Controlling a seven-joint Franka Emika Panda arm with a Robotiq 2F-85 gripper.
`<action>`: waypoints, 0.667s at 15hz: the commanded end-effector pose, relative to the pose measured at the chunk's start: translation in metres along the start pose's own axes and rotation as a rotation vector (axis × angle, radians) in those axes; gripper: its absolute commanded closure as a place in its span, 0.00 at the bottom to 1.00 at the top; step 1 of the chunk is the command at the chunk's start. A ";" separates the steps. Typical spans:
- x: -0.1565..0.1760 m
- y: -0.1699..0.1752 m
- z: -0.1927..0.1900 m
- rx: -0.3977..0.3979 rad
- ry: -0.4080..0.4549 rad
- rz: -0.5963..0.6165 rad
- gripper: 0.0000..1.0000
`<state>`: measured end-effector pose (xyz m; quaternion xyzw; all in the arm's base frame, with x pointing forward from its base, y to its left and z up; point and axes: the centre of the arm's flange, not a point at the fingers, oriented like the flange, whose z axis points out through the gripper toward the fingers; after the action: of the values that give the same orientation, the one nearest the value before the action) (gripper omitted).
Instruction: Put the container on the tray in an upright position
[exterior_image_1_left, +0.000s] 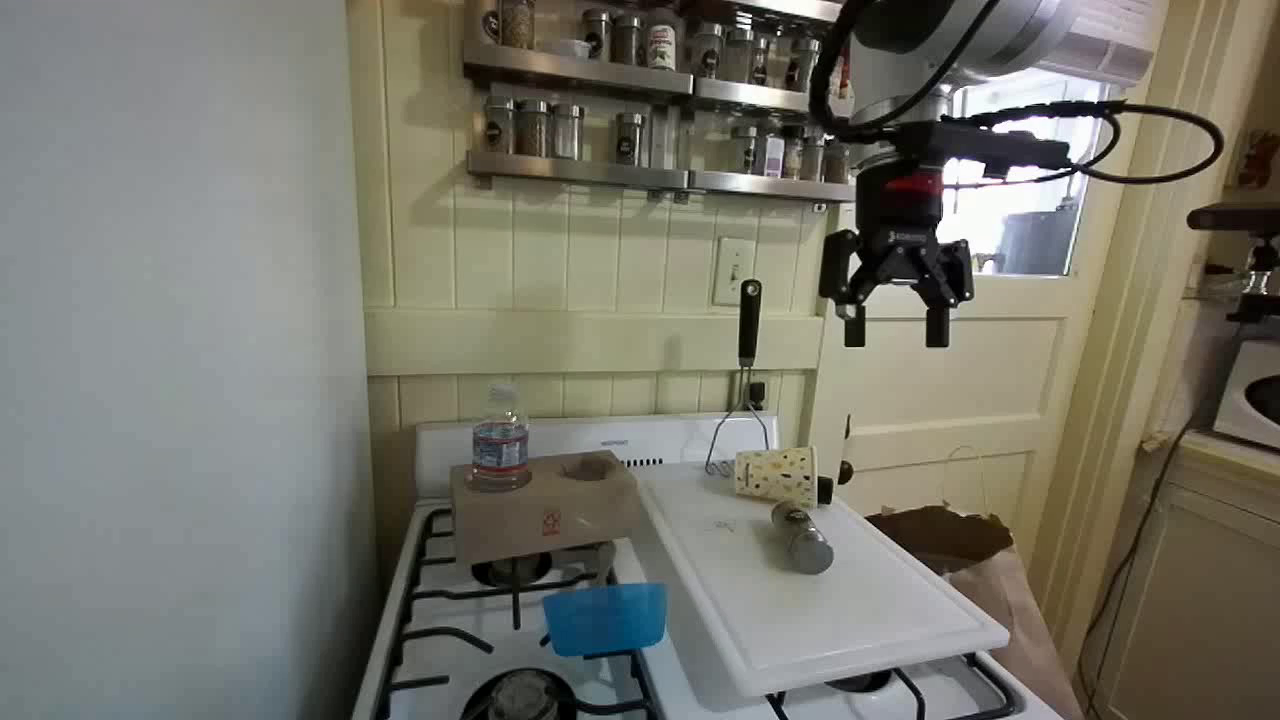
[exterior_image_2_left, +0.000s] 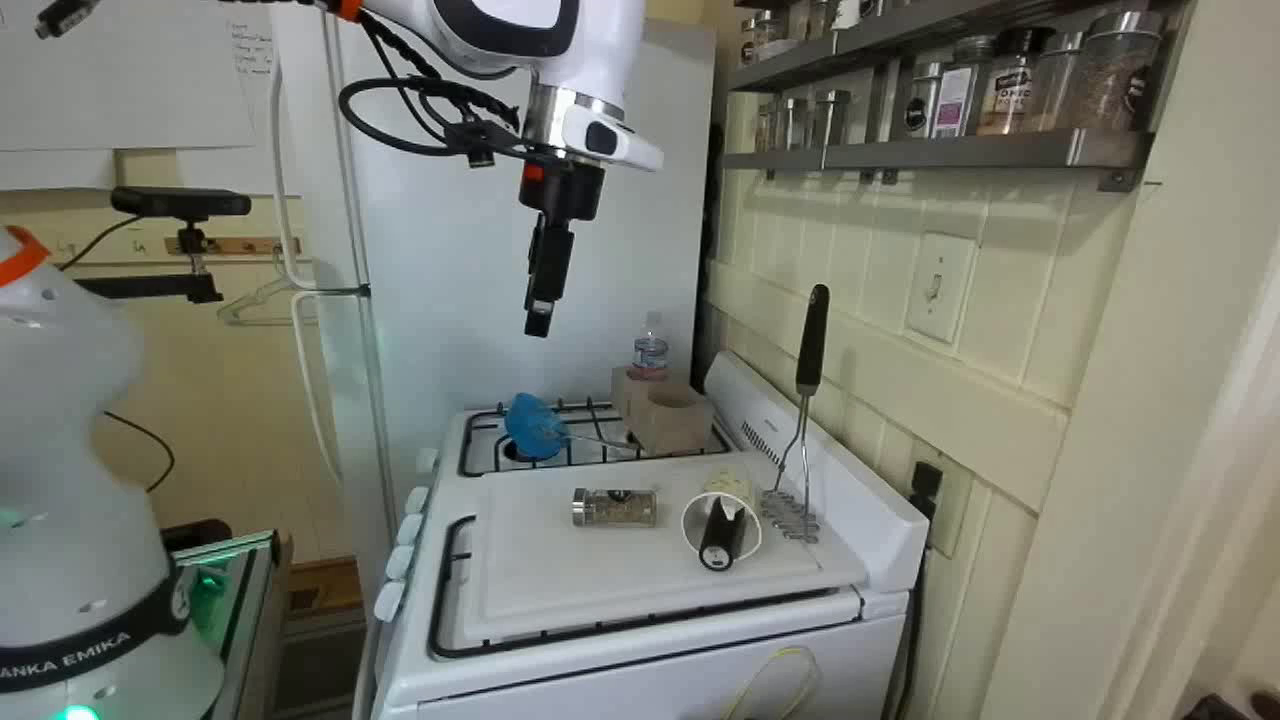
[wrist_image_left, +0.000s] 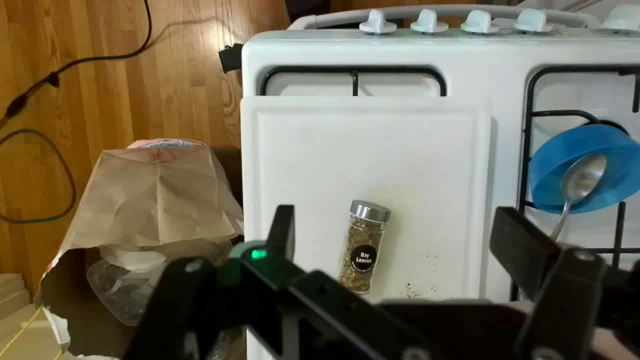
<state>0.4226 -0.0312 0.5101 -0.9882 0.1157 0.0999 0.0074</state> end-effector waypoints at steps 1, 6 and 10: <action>0.000 0.000 0.000 0.000 0.000 0.000 0.00; 0.000 0.000 0.000 0.000 0.000 0.000 0.00; 0.011 -0.001 0.029 -0.010 -0.048 0.020 0.00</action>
<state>0.4228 -0.0313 0.5097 -0.9882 0.1158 0.1004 0.0074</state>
